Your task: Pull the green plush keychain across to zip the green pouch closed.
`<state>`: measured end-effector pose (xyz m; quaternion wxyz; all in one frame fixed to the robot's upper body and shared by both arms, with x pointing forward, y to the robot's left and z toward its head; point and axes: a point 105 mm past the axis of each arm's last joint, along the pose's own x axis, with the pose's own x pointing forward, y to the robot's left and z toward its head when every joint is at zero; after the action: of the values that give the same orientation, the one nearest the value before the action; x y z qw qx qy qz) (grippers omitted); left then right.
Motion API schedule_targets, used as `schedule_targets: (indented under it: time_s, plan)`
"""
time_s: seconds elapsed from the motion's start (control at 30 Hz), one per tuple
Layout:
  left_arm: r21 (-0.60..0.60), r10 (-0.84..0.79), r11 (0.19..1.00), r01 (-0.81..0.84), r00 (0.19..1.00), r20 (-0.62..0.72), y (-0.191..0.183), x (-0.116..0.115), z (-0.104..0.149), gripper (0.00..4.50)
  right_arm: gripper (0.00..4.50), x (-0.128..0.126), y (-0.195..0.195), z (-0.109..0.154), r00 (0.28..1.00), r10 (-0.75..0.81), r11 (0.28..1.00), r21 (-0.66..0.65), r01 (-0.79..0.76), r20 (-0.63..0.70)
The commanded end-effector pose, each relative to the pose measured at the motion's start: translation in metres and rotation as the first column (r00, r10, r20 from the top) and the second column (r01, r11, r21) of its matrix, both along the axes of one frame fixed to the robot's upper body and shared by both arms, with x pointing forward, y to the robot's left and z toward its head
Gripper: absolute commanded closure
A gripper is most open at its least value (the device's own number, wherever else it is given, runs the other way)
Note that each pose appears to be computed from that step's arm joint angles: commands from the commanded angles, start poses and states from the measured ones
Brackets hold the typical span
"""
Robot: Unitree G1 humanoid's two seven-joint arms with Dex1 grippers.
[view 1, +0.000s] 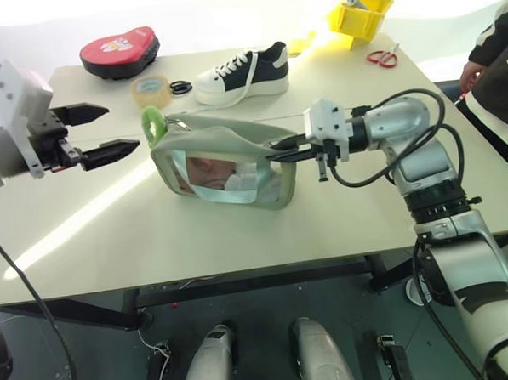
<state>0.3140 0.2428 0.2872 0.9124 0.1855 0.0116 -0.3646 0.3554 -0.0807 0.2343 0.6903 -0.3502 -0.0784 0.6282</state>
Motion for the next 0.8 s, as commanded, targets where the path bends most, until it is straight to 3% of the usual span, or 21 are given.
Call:
schedule_targets:
  time_s: [0.03, 0.5, 0.53, 0.6, 0.77, 0.8]
  plan:
    - [0.02, -0.003, 1.0, 0.002, 0.999, 0.042, 0.0, -0.003, 0.009, 0.0, 4.44, -0.003, -0.004, 0.022, 0.998, 0.028, 0.999, 0.02, -0.029, 0.063]
    - [0.019, -0.014, 1.0, 0.013, 0.999, 0.035, -0.003, -0.002, 0.007, 0.0, 4.44, 0.008, -0.011, 0.013, 0.998, -0.011, 1.0, -0.017, 0.012, 0.068]
    - [0.02, -0.014, 1.0, 0.013, 0.999, 0.034, -0.003, -0.002, 0.007, 0.0, 3.69, 0.01, -0.013, 0.013, 0.998, -0.023, 1.0, -0.015, 0.023, 0.059]
    - [0.022, -0.013, 1.0, 0.012, 0.999, 0.033, -0.002, -0.003, 0.007, 0.0, 2.96, 0.012, -0.017, 0.016, 0.998, -0.036, 0.999, -0.004, 0.037, 0.054]
    - [0.025, 0.006, 1.0, -0.006, 0.999, 0.034, 0.003, -0.004, 0.008, 0.0, 0.46, 0.005, -0.022, 0.03, 0.998, -0.038, 0.999, 0.018, 0.037, 0.055]
    - [0.025, 0.007, 1.0, -0.008, 0.999, 0.033, 0.003, -0.005, 0.008, 0.0, 0.46, 0.003, -0.024, 0.032, 0.998, -0.038, 0.999, 0.021, 0.037, 0.051]
